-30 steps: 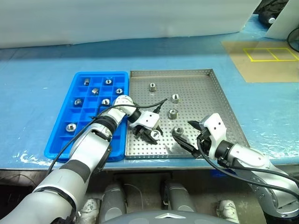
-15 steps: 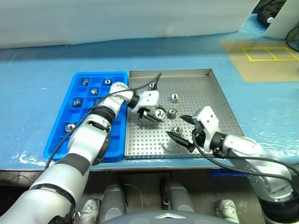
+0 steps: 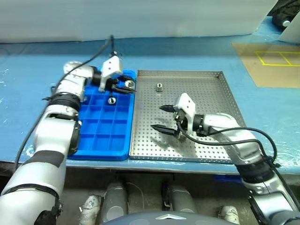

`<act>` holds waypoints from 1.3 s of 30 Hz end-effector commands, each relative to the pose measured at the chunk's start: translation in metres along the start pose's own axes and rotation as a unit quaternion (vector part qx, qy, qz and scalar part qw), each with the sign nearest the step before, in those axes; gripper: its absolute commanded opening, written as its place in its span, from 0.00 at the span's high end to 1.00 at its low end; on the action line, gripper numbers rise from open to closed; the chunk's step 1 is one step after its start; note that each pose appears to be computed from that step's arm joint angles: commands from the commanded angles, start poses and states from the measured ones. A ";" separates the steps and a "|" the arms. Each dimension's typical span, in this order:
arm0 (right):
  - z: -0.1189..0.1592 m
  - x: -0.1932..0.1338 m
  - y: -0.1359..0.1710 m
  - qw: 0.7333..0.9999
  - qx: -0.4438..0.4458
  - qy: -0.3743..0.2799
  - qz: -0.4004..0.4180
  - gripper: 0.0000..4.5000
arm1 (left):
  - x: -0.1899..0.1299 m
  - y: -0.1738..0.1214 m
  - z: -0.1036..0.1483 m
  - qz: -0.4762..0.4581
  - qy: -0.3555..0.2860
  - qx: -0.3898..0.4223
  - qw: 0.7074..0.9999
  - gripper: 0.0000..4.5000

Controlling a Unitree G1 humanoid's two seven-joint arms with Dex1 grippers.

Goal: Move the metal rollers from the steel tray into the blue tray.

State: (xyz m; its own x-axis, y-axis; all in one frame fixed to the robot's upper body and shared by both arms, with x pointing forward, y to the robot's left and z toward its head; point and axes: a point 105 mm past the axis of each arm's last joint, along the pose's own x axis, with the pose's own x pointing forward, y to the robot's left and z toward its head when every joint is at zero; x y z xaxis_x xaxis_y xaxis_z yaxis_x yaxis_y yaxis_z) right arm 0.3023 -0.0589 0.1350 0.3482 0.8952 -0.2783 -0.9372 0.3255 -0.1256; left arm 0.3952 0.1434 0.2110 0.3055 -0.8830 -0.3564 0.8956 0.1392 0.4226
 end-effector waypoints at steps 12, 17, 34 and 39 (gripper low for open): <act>0.017 0.027 -0.003 0.994 -0.057 -0.020 0.087 0.00 | -0.058 -0.026 -0.058 0.141 0.063 -0.053 0.987 0.61; 0.013 0.022 -0.002 0.995 -0.054 -0.014 0.082 0.00 | -0.044 -0.029 -0.071 0.147 0.064 -0.070 0.985 0.61; 0.007 0.011 -0.002 0.998 -0.040 -0.008 0.050 0.00 | -0.021 -0.023 -0.090 0.143 0.089 -0.066 0.984 0.24; 0.007 0.011 -0.003 0.998 -0.040 -0.010 0.043 0.00 | -0.018 -0.011 -0.078 0.154 0.073 -0.053 0.984 0.18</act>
State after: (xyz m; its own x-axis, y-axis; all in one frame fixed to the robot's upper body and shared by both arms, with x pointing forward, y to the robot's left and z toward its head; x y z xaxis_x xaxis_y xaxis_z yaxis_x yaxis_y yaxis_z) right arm 0.3090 -0.0475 0.1243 0.2498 0.9156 -0.3151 -0.9666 0.2165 -0.1371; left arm 0.3986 0.2002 0.1256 0.5925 -0.6998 -0.3990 0.8003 0.4548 0.3908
